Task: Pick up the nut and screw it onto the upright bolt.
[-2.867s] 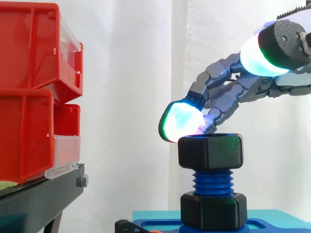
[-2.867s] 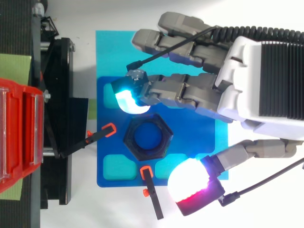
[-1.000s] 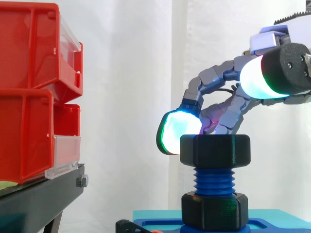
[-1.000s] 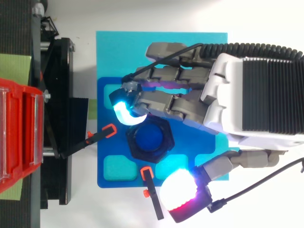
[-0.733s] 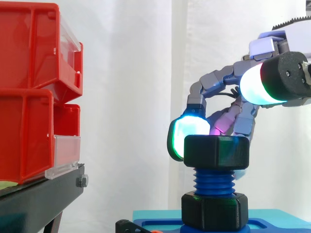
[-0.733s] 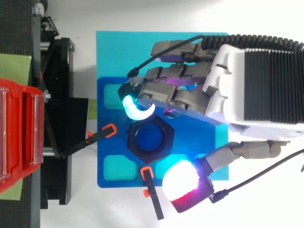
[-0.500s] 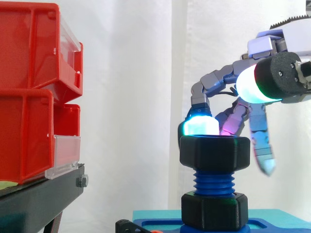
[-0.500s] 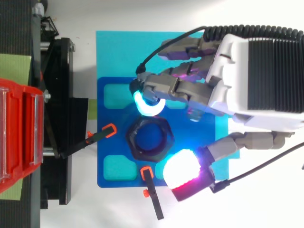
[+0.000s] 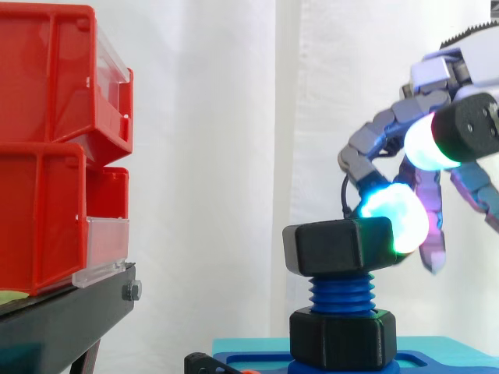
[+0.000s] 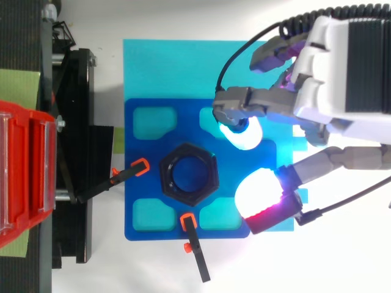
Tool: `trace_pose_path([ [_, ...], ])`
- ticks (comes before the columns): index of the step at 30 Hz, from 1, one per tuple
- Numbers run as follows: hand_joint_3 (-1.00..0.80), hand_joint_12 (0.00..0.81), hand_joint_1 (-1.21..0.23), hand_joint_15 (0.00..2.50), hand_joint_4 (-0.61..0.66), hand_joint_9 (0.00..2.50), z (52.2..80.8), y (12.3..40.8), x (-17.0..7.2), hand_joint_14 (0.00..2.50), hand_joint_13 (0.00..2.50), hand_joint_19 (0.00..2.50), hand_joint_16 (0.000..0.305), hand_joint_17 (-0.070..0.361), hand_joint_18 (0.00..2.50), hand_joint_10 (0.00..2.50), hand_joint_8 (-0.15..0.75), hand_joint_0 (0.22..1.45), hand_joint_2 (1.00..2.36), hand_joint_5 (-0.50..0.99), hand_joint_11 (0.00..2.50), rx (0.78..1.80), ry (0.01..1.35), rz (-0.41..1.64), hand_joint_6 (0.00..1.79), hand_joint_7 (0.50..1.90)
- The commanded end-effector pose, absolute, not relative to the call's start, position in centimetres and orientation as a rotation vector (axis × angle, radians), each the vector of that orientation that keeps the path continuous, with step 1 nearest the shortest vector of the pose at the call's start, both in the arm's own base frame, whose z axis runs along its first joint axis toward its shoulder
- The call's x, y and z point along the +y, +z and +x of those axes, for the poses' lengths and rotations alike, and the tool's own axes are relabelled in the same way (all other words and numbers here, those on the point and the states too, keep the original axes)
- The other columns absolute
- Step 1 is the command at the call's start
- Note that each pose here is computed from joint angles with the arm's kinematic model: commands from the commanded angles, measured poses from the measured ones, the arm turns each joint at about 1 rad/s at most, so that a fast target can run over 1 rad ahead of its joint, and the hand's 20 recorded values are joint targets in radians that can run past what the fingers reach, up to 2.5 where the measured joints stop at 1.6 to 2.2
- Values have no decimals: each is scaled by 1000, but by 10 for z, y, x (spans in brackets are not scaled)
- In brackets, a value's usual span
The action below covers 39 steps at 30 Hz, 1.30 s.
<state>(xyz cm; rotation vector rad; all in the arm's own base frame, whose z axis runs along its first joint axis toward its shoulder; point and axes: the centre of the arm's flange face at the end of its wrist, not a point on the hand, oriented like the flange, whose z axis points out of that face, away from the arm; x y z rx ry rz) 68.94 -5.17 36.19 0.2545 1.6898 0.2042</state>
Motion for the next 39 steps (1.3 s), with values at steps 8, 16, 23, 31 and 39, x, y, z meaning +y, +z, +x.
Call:
trace_pose_path([
  [8,-500,302,-331,154,252,1530,696,417,-56,6,1149,143,36,81,769,12,279,468,1000,-51,295,1629,214,242,504,891],
  [16,-500,384,-328,0,140,641,713,392,-44,0,277,0,52,118,144,0,249,436,1000,-200,0,1613,239,207,501,575],
  [23,-500,387,-270,0,103,217,726,368,-33,0,0,0,57,129,0,0,223,426,1000,-231,0,1596,270,208,501,550],
  [31,-500,388,-234,0,98,110,724,347,-22,0,0,0,61,137,0,0,217,423,1000,-244,0,1593,290,211,500,546],
  [39,-500,387,-236,0,116,91,723,342,-22,0,0,0,61,137,0,0,215,422,1000,-231,0,1603,292,211,501,560],
])
